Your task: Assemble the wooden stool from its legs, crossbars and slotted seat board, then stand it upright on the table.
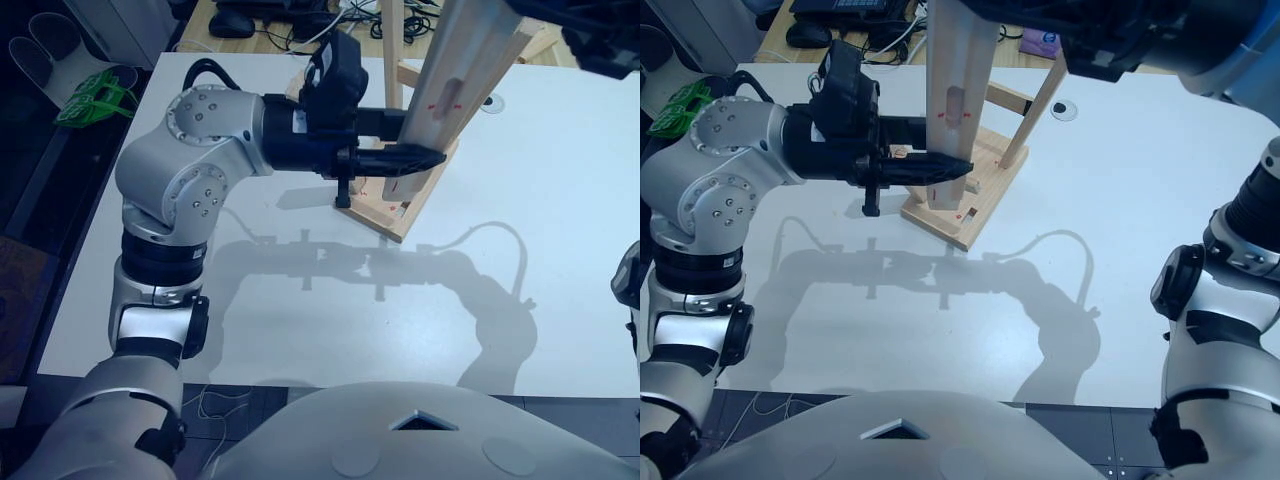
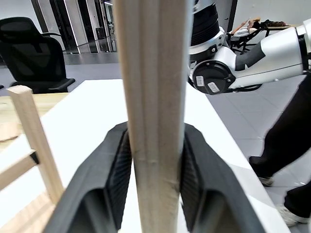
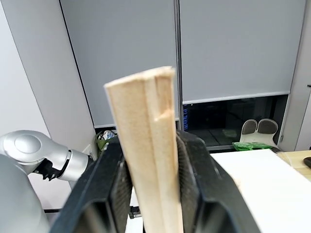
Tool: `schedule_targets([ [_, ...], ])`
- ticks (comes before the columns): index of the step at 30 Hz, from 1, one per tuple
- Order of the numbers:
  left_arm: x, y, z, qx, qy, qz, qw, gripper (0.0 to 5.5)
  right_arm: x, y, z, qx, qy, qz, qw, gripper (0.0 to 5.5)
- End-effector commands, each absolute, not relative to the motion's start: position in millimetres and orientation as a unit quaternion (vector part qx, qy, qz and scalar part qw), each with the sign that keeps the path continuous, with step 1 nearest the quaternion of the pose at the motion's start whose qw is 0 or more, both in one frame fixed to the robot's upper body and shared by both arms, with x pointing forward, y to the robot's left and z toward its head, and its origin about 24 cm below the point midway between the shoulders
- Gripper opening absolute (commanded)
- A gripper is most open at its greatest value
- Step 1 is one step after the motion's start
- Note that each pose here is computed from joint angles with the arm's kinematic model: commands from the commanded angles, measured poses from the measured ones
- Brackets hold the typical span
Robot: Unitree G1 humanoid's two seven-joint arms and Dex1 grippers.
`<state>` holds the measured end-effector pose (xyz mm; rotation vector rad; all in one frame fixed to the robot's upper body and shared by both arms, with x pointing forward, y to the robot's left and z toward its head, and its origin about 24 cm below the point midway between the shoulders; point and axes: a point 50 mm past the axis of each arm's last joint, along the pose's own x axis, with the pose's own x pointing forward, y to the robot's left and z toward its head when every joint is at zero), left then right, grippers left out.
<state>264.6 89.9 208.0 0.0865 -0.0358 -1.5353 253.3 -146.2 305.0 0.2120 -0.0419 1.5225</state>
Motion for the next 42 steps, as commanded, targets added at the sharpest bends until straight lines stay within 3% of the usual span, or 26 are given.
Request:
schedule_targets([
  [1,266.5,95.2,220.7,0.041,-0.044,-0.676,0.734,1.96,249.8,-150.6,303.1,0.106,-0.029,0.687,0.718,1.13],
  [3,263.4,102.8,236.1,0.034,-0.072,-0.668,0.74,2.24,251.6,-157.2,306.9,0.107,-0.049,0.67,0.733,1.09],
  [10,247.8,136.3,278.4,-0.007,-0.203,-0.543,0.815,2.25,248.0,-184.8,307.9,0.123,-0.128,0.58,0.795,1.03],
  [12,258.2,175.0,299.2,-0.058,-0.277,-0.415,0.865,2.25,246.2,-192.4,303.0,0.112,-0.148,0.542,0.82,1.03],
  [13,270.2,208.0,302.0,-0.1,-0.309,-0.298,0.898,2.25,246.0,-197.6,302.3,0.121,-0.165,0.518,0.831,1.03],
  [16,283.7,263.8,267.2,-0.159,-0.31,-0.101,0.932,2.25,241.8,-204.0,298.9,0.137,-0.202,0.469,0.849,1.03],
  [19,287.7,280.2,233.9,-0.156,-0.282,-0.032,0.946,2.25,236.2,-194.8,299.9,0.13,-0.222,0.455,0.853,1.03],
  [20,294.7,280.9,213.2,-0.11,-0.234,0.002,0.966,2.25,235.9,-191.2,302.4,0.127,-0.232,0.445,0.856,1.03],
  [23,300.5,260.0,142.3,0.013,-0.09,0.024,0.996,2.25,237.6,-191.1,312.3,0.126,-0.269,0.402,0.866,1.03],
  [28,290.5,228.1,54.6,0.091,0.099,-0.027,0.991,2.25,235.8,-201.8,317.6,0.137,-0.293,0.368,0.871,1.03],
  [36,288.8,125.8,7.9,0.087,0.146,-0.234,0.957,2.25,242.1,-224.9,284.3,0.133,-0.244,0.312,0.908,1.03],
  [42,259.2,98.2,-7.3,0.101,0.214,-0.352,0.906,2.25,243.5,-250.3,261.6,0.125,-0.212,0.256,0.935,1.03],
])
